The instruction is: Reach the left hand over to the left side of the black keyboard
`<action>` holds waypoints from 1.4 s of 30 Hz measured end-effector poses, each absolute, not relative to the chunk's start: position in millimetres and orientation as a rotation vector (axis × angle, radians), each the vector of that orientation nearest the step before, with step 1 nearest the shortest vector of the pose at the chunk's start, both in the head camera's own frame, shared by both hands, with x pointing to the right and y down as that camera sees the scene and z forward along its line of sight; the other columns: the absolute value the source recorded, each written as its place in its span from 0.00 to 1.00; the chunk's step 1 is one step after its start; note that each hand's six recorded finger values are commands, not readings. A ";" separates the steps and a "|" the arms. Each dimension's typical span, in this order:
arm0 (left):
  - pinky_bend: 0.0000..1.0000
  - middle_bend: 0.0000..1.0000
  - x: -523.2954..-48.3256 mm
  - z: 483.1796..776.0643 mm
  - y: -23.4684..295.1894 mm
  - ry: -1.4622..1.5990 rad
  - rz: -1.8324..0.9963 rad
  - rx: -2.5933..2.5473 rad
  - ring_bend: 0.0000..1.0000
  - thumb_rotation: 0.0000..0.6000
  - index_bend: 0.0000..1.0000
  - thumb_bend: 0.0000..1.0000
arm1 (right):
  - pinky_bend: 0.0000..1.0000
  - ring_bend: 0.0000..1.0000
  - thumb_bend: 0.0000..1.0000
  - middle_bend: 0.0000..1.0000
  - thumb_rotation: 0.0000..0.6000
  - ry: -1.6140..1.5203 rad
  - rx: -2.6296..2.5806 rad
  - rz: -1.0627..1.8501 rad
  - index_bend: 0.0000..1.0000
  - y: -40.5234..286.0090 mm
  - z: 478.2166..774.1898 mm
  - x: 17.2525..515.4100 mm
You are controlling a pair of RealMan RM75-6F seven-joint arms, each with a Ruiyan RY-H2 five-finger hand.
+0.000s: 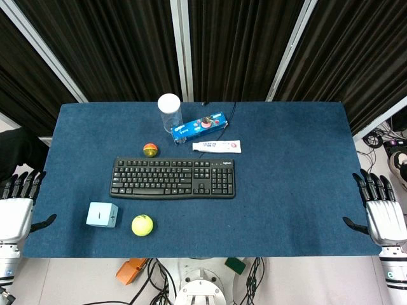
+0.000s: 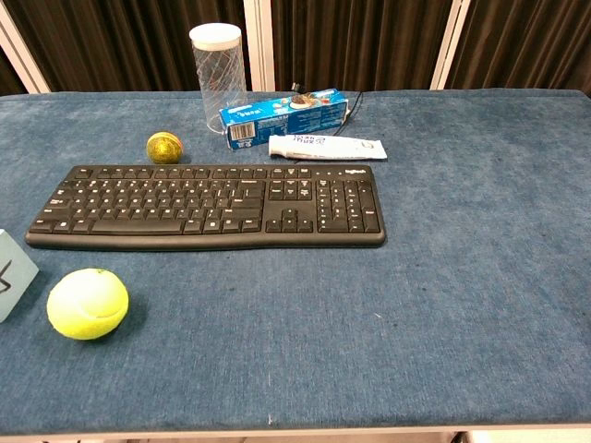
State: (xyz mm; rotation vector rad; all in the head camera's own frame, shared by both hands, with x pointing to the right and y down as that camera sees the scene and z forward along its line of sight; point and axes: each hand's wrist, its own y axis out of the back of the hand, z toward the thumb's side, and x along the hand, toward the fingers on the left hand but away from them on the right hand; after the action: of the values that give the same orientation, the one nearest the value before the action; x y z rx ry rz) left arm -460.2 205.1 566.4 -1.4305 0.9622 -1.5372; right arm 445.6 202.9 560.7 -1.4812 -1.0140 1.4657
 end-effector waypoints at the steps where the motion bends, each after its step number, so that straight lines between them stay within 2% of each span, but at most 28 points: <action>1: 0.00 0.02 -459.9 566.6 204.7 0.960 -1.536 -1.430 0.00 1.00 0.01 0.15 | 0.00 0.00 0.16 0.01 1.00 -1.014 -1.481 1.466 0.00 202.8 560.7 445.6; 8: 0.00 0.07 -450.5 564.1 191.7 0.942 -1.475 -1.434 0.01 1.00 0.01 0.15 | 0.00 0.00 0.16 0.01 1.00 -1.032 -1.472 1.460 0.00 203.0 557.2 447.4; 11: 0.01 0.14 -438.5 563.0 178.0 0.928 -1.412 -1.456 0.06 1.00 0.04 0.15 | 0.00 0.00 0.16 0.01 1.00 -1.035 -1.472 1.450 0.00 203.5 555.1 446.6; 14: 0.17 0.26 -420.4 565.5 161.7 0.889 -1.343 -1.500 0.19 1.00 0.09 0.17 | 0.00 0.00 0.16 0.01 1.00 -1.037 -1.473 1.438 0.00 205.1 552.9 445.7; 16: 0.33 0.36 -405.2 569.4 149.8 0.848 -1.296 -1.538 0.30 1.00 0.12 0.20 | 0.00 0.00 0.16 0.01 1.00 -1.038 -1.474 1.436 0.00 207.1 551.9 445.7; 19: 0.57 0.58 -382.1 578.4 133.8 0.784 -1.241 -1.603 0.52 1.00 0.19 0.35 | 0.00 0.00 0.16 0.01 1.00 -1.042 -1.473 1.438 0.00 211.0 550.5 446.7; 21: 0.67 0.71 -368.2 586.1 125.3 0.744 -1.219 -1.652 0.64 1.00 0.22 0.44 | 0.00 0.00 0.16 0.01 1.00 -1.044 -1.473 1.443 0.00 213.5 549.9 447.8; 24: 0.78 0.82 -344.9 602.2 112.1 0.665 -1.203 -1.736 0.77 1.00 0.23 0.55 | 0.00 0.00 0.16 0.01 1.00 -1.049 -1.470 1.449 0.00 216.6 548.4 449.3; 31: 0.87 0.98 -288.7 647.2 91.8 0.465 -1.227 -1.899 0.94 1.00 0.26 0.68 | 0.00 0.00 0.16 0.01 1.00 -1.061 -1.457 1.464 0.00 222.1 544.5 454.1; 42: 0.89 1.00 -258.1 700.7 100.1 0.302 -1.364 -1.975 0.96 1.00 0.27 0.70 | 0.00 0.00 0.15 0.01 1.00 -1.055 -1.465 1.478 0.00 221.2 548.4 455.6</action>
State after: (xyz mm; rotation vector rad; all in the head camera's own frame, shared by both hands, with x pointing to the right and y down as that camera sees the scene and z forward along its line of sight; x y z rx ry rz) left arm -258.1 100.1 700.7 -1.9749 0.3015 -1.3636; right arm 455.6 221.2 548.4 -1.4648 -1.0554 1.4779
